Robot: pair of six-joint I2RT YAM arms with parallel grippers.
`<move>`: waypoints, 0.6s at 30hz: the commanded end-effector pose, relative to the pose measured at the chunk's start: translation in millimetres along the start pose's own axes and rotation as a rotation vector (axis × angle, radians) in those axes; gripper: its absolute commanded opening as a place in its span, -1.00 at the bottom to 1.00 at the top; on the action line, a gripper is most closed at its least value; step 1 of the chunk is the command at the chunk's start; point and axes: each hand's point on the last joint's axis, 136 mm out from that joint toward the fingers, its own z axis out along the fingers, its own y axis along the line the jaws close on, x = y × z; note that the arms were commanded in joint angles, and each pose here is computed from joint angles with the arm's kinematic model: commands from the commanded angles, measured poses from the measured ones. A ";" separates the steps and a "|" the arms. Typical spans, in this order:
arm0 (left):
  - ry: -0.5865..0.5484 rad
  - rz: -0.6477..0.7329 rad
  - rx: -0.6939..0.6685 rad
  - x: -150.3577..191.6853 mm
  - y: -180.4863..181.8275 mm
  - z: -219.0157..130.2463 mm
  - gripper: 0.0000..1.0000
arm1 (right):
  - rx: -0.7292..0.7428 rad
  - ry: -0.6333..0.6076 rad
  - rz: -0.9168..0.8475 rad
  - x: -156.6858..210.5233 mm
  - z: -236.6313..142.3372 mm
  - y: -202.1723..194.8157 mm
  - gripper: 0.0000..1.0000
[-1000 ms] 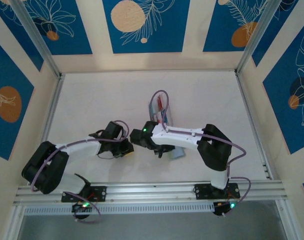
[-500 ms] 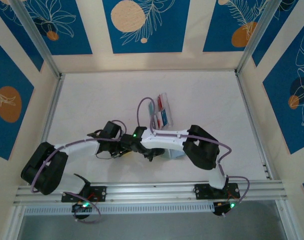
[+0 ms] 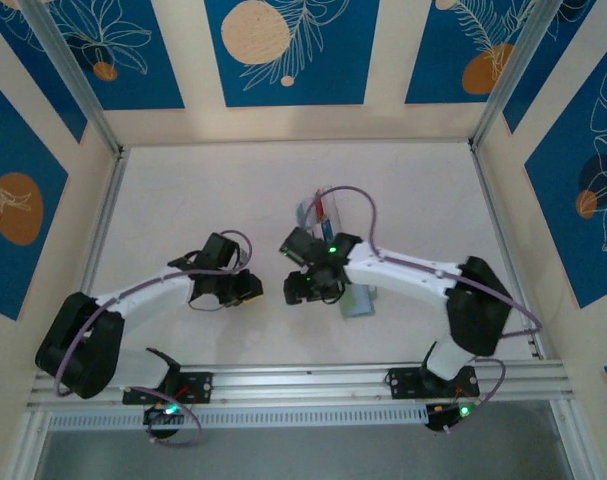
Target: Put the credit cards into the card holder
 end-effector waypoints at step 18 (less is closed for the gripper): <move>0.071 0.244 0.095 15.1 -96.1 -1.3 -0.55 | 0.159 -0.073 0.501 1.8 -26.8 -174.4 -1.00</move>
